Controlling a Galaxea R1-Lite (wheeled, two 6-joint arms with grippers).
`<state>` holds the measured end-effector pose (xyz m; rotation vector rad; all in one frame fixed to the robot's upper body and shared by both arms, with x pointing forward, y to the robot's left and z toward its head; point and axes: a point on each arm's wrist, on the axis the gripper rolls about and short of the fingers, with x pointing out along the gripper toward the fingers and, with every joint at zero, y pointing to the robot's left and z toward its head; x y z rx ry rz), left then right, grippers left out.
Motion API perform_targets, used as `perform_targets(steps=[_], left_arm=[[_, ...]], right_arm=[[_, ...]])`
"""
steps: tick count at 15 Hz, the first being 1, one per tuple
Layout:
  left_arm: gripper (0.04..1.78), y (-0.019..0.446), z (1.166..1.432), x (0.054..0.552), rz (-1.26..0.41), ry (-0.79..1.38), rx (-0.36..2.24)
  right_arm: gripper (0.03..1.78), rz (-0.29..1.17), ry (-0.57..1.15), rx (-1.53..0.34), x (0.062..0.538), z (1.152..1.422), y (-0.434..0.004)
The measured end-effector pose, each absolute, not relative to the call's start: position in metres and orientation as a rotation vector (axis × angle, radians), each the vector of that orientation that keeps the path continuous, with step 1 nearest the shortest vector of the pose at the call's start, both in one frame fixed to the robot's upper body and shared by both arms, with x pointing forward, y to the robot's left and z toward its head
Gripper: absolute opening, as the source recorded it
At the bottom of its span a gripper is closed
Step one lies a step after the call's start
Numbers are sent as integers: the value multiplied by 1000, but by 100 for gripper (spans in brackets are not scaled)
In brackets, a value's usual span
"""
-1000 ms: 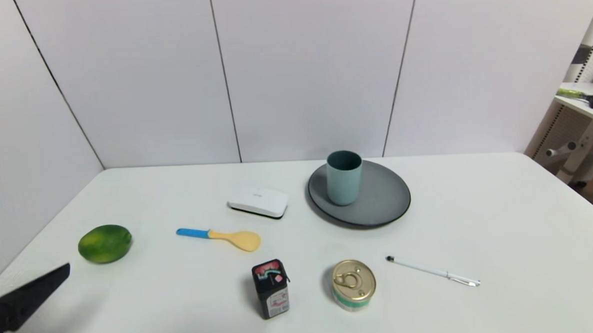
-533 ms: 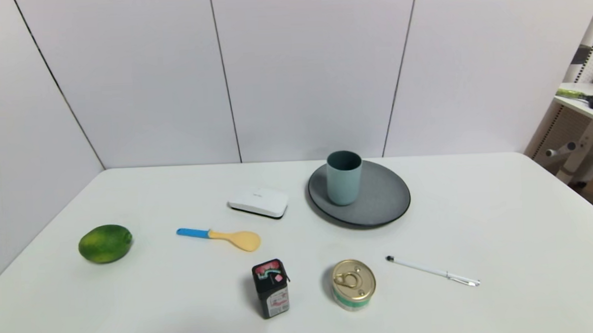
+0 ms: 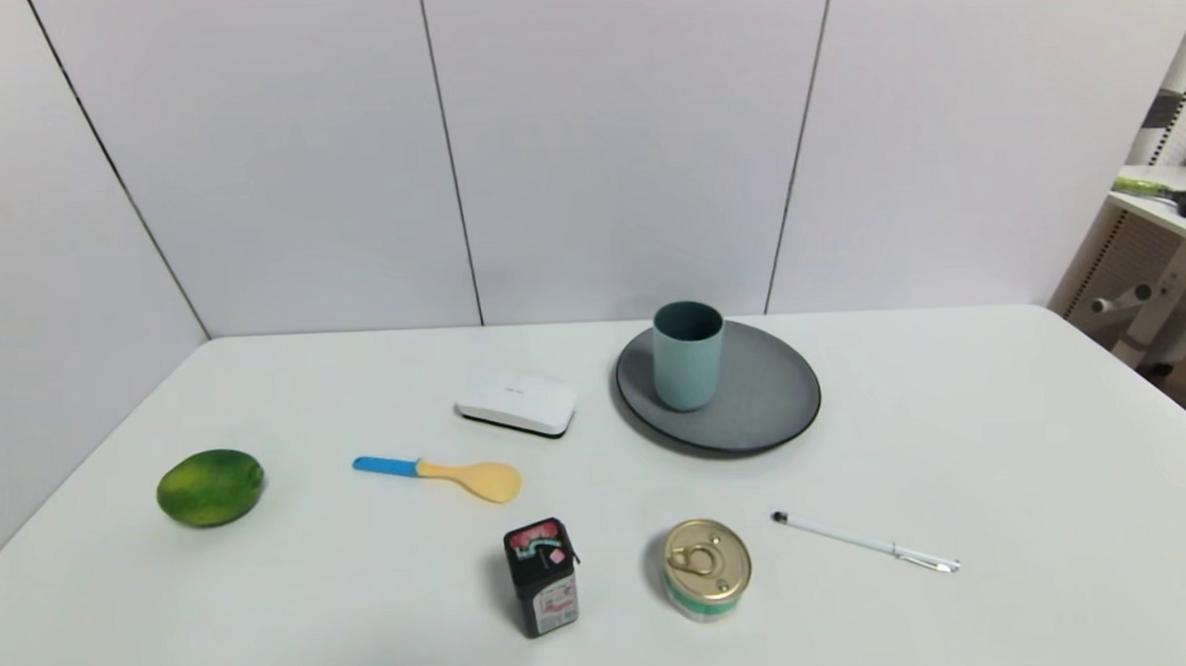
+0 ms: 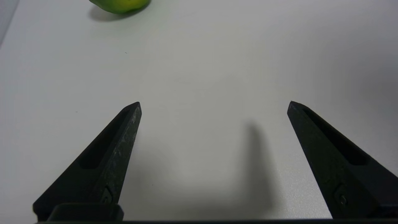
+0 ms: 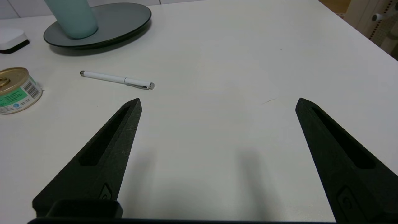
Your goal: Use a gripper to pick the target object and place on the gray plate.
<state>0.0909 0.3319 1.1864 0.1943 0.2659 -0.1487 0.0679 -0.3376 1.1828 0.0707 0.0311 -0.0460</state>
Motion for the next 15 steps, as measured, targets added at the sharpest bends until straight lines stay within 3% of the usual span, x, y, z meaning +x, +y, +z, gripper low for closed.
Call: perform_targets(steps=[8, 15], left_arm=[[169, 333, 1183, 73, -22, 55, 88], [169, 333, 1183, 69, 6, -2, -5]], right_arm=[[171, -46, 31, 71, 68, 1183, -338], [171, -46, 31, 71, 68, 1183, -338]])
